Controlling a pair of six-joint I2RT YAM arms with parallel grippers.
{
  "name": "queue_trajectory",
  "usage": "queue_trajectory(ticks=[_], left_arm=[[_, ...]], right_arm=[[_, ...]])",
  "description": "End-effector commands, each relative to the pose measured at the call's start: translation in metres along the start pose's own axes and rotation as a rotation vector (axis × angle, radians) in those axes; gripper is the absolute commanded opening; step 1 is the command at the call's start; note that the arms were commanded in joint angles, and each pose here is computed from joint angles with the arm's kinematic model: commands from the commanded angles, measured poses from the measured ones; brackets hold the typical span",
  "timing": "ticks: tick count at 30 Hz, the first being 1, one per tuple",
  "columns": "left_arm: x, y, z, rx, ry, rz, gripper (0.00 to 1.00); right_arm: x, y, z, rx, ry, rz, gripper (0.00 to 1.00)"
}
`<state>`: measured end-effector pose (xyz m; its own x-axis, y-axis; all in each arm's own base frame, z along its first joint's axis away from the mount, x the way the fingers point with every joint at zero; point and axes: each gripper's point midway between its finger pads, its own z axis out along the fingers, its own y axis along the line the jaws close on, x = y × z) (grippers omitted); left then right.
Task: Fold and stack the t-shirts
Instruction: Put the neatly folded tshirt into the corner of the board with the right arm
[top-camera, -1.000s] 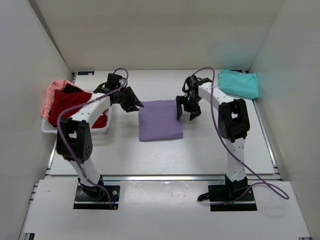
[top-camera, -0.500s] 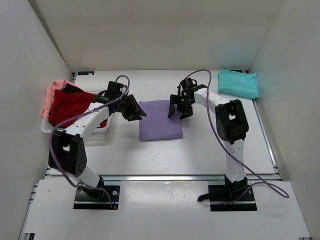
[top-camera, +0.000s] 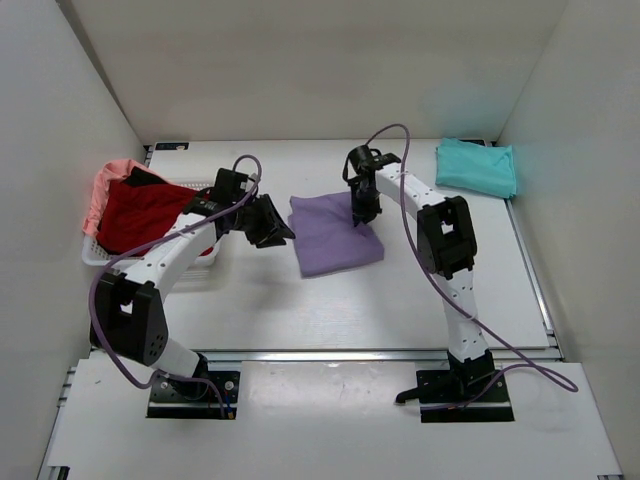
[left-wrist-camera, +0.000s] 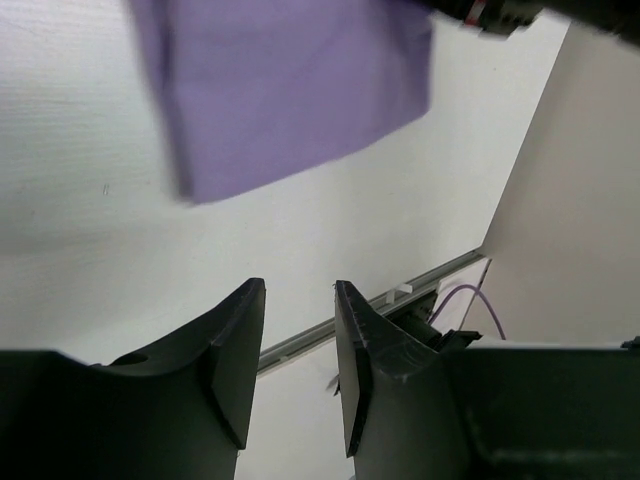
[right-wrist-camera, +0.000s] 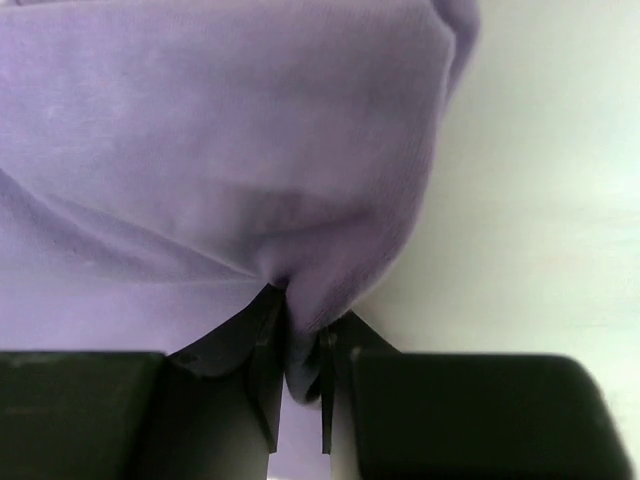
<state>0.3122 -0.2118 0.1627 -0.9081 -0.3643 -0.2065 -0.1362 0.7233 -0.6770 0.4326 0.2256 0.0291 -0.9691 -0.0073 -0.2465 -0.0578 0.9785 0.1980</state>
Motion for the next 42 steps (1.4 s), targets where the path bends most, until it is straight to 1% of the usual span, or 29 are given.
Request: queue_trajectory(ticks=[1,2,3,4,5,7,8,10,11,13,14,15,16,17,19,22,26,28,31,32,33,35,36,37,38,39,40,41,42], left_arm=[[0.013,-0.003,-0.006,0.021,0.005,0.048,0.45],[0.019,0.003,-0.005,0.007,0.019,0.045,0.45],[0.022,0.003,-0.004,0.002,0.022,0.057,0.45],[0.026,0.009,-0.001,-0.01,0.032,0.058,0.45],[0.031,0.014,-0.001,-0.017,0.04,0.053,0.44],[0.038,0.025,0.002,-0.045,0.056,0.044,0.45],[0.042,0.03,0.004,-0.059,0.064,0.046,0.44],[0.051,0.037,0.007,-0.08,0.088,0.046,0.44],[0.051,0.042,0.008,-0.091,0.088,0.04,0.43],[0.052,0.042,0.01,-0.094,0.098,0.043,0.43],[0.053,0.043,0.013,-0.11,0.103,0.052,0.43],[0.051,0.045,0.016,-0.116,0.105,0.049,0.43],[0.05,0.042,0.016,-0.116,0.101,0.053,0.43],[0.053,0.045,0.019,-0.12,0.12,0.046,0.42],[0.051,0.046,0.023,-0.124,0.119,0.043,0.43],[0.058,0.049,0.029,-0.139,0.128,0.03,0.42],[0.06,0.051,0.033,-0.132,0.117,0.008,0.42],[0.06,0.05,0.034,-0.134,0.115,-0.001,0.41],[0.059,0.052,0.035,-0.147,0.12,0.003,0.41],[0.059,0.05,0.036,-0.145,0.121,0.018,0.41],[0.056,0.048,0.036,-0.144,0.112,0.014,0.41],[0.058,0.05,0.038,-0.146,0.117,0.016,0.41],[0.057,0.047,0.038,-0.14,0.112,0.016,0.4],[0.059,0.047,0.039,-0.141,0.118,0.015,0.41],[0.059,0.046,0.039,-0.139,0.115,0.024,0.41],[0.058,0.044,0.039,-0.129,0.109,0.027,0.42],[0.061,0.047,0.04,-0.14,0.12,0.018,0.41],[0.061,0.045,0.039,-0.129,0.119,0.023,0.41],[0.061,0.045,0.039,-0.127,0.12,0.022,0.4]], right_arm=[[-0.042,-0.102,-0.03,0.433,-0.09,-0.168,0.0],[-0.061,-0.112,-0.038,0.475,-0.149,-0.193,0.0],[-0.071,-0.134,-0.042,0.498,-0.155,-0.191,0.0],[-0.087,-0.149,-0.049,0.471,-0.188,-0.156,0.0],[-0.107,-0.163,-0.063,0.489,-0.242,-0.135,0.0],[-0.132,-0.182,-0.083,0.554,-0.318,-0.162,0.0],[-0.146,-0.2,-0.1,0.578,-0.361,-0.137,0.01],[-0.172,-0.204,-0.126,0.57,-0.463,-0.143,0.0],[-0.178,-0.21,-0.131,0.577,-0.479,-0.169,0.0],[-0.204,-0.21,-0.153,0.566,-0.587,-0.202,0.0],[-0.209,-0.215,-0.158,0.574,-0.602,-0.213,0.01],[-0.218,-0.232,-0.17,0.586,-0.643,-0.197,0.0],[-0.227,-0.239,-0.177,0.583,-0.675,-0.183,0.0],[-0.227,-0.255,-0.175,0.583,-0.669,-0.16,0.0],[-0.234,-0.281,-0.19,0.591,-0.708,-0.11,0.0],[-0.229,-0.327,-0.207,0.624,-0.718,-0.045,0.0],[-0.233,-0.353,-0.223,0.647,-0.758,-0.026,0.0],[-0.232,-0.375,-0.223,0.666,-0.767,0.0,0.0],[-0.237,-0.387,-0.219,0.702,-0.783,-0.022,0.0],[-0.24,-0.394,-0.218,0.724,-0.798,-0.013,0.07],[-0.244,-0.4,-0.215,0.739,-0.816,-0.009,0.19],[-0.253,-0.401,-0.212,0.782,-0.84,-0.044,0.36],[-0.26,-0.403,-0.213,0.805,-0.869,-0.056,0.4],[-0.266,-0.403,-0.22,0.822,-0.912,-0.053,0.41],[-0.268,-0.403,-0.221,0.827,-0.925,-0.057,0.38],[-0.278,-0.398,-0.23,0.834,-0.973,-0.073,0.35],[-0.284,-0.397,-0.24,0.858,-1.018,-0.071,0.36],[-0.287,-0.393,-0.246,0.884,-1.031,-0.09,0.4],[-0.291,-0.395,-0.257,0.923,-1.074,-0.078,0.49]])
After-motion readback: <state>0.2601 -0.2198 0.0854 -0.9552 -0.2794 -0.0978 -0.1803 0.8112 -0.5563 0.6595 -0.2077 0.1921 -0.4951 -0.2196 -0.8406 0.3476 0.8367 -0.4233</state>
